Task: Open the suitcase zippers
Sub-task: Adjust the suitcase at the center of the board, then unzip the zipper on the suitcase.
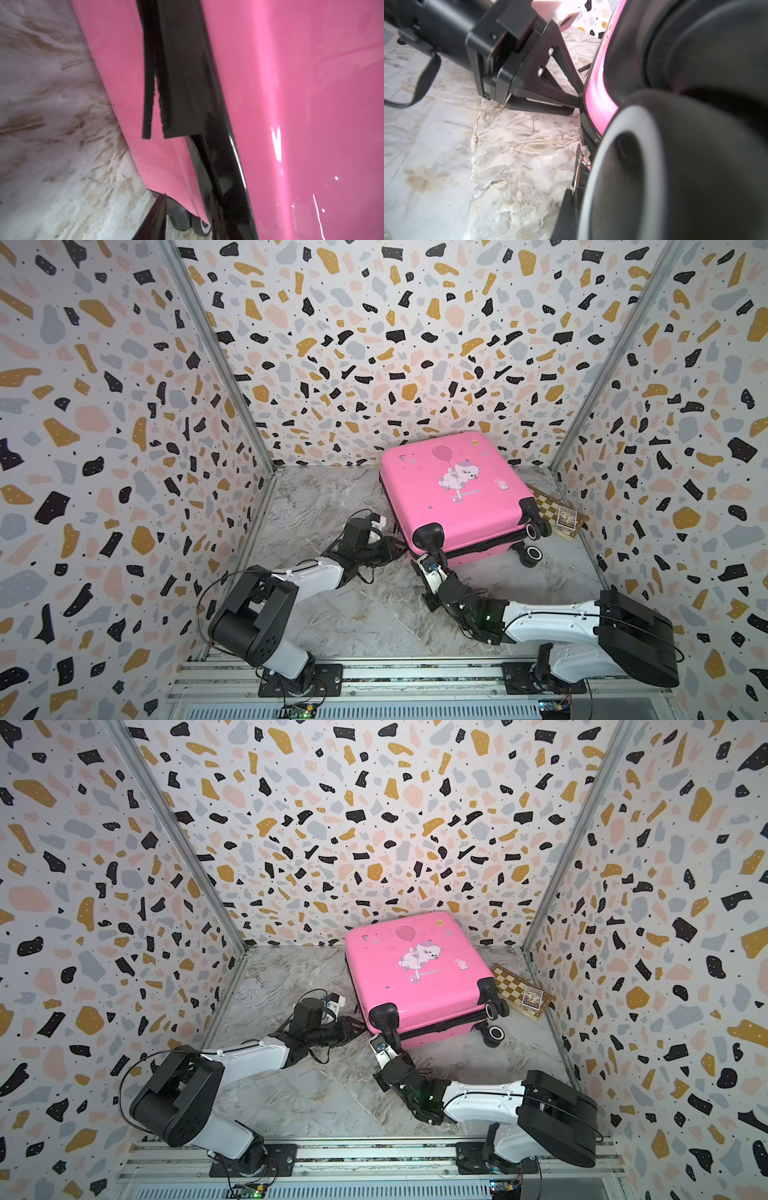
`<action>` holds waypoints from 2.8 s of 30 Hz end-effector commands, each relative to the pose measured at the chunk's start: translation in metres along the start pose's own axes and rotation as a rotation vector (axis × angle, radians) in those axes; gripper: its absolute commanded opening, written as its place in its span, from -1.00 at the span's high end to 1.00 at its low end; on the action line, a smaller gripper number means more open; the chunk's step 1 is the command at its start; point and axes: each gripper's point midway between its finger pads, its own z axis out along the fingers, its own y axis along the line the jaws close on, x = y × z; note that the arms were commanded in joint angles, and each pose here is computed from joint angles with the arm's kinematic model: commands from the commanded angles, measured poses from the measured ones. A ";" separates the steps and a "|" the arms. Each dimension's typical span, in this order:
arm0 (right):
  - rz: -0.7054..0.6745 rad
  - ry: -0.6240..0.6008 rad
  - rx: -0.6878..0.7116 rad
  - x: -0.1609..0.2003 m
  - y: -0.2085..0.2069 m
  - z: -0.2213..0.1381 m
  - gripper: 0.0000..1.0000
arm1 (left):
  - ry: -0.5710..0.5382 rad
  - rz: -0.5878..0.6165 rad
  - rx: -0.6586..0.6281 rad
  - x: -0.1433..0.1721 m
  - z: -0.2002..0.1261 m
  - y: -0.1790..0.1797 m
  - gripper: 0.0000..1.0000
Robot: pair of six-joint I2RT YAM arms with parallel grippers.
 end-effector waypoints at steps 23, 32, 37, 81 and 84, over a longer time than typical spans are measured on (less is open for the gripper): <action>0.134 -0.066 -0.034 -0.026 0.041 0.009 1.00 | -0.071 0.095 -0.130 -0.057 -0.051 -0.014 0.29; 0.119 -0.083 -0.032 -0.038 0.051 0.019 1.00 | 0.039 0.049 -0.135 -0.063 0.002 0.017 0.35; 0.113 -0.089 -0.018 -0.044 0.052 0.025 1.00 | 0.063 0.058 -0.152 -0.057 0.009 0.028 0.36; 0.289 0.009 -0.115 -0.075 0.024 0.000 0.03 | -0.115 0.200 -0.186 -0.043 -0.027 -0.001 0.41; 0.298 0.000 -0.100 -0.076 0.003 -0.026 -0.07 | -0.182 0.231 -0.217 -0.049 -0.045 -0.006 0.30</action>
